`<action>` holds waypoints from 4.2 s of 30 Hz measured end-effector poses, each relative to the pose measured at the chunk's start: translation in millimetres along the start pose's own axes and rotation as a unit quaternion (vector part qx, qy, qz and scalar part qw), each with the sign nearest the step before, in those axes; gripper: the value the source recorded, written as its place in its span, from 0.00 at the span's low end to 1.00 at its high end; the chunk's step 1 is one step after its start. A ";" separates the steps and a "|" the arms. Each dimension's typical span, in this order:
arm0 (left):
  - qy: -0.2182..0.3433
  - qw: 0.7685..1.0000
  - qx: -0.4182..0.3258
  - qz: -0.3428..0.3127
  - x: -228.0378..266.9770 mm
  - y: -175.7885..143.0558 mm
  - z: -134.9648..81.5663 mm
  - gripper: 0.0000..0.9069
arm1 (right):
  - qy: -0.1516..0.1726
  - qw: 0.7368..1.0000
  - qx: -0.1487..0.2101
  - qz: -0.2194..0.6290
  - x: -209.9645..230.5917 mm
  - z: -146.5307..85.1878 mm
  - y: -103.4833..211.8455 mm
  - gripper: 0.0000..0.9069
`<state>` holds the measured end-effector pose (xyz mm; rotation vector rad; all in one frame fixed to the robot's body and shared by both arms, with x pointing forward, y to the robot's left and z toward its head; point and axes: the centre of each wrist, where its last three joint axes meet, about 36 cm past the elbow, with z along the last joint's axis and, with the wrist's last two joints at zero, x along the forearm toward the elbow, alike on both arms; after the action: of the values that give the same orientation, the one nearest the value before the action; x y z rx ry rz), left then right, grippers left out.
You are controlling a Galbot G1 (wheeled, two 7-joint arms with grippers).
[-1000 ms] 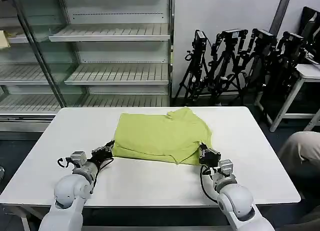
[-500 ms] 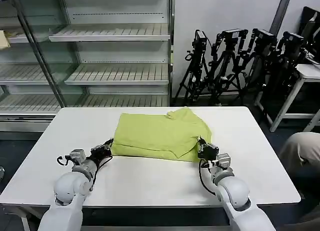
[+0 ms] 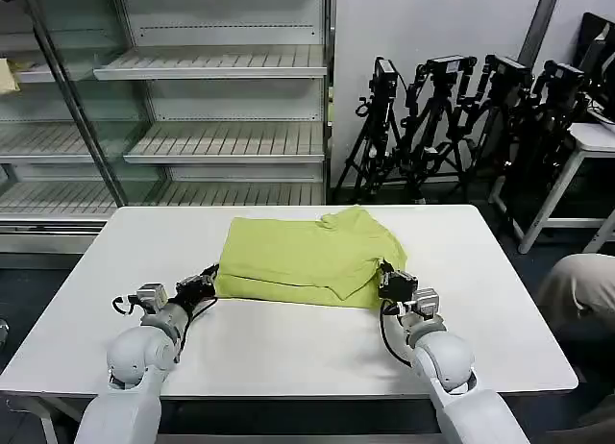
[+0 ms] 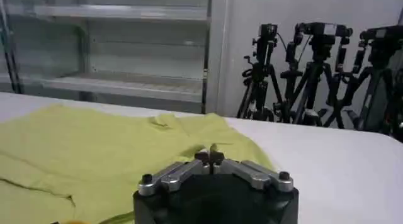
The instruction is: Fold and organize the clothes.
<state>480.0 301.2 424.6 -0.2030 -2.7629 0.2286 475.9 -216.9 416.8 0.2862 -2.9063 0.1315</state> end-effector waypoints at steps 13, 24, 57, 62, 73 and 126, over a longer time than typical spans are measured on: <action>0.007 1.000 -0.009 -0.011 -1.3 8.1 7.5 1.00 | 0.016 1.000 0.002 0.021 -2.9 7.5 -7.9 1.00; 0.003 1.000 -0.019 -0.002 24.8 6.2 3.4 1.00 | 0.034 0.999 0.006 0.030 43.9 2.3 -10.3 1.00; 0.040 0.998 -0.045 -0.004 39.6 1.1 24.2 0.02 | 0.082 0.996 -0.009 0.031 87.4 12.5 -1.2 0.00; 0.042 0.998 -0.047 -0.003 39.7 0.5 25.3 0.02 | 0.087 0.996 -0.010 0.029 88.7 12.9 -2.3 0.00; 0.039 0.998 -0.047 -0.003 53.4 -2.2 27.6 0.02 | 0.089 0.996 -0.006 0.022 110.0 7.2 -3.6 0.00; -0.006 0.998 -0.065 -0.012 200.9 -27.9 29.8 1.00 | 0.064 0.998 0.013 0.016 242.8 -31.5 23.1 1.00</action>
<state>280.3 304.1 470.7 -0.2012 -2.7931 0.0432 245.3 -235.3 500.3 0.2272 -2.7840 0.1862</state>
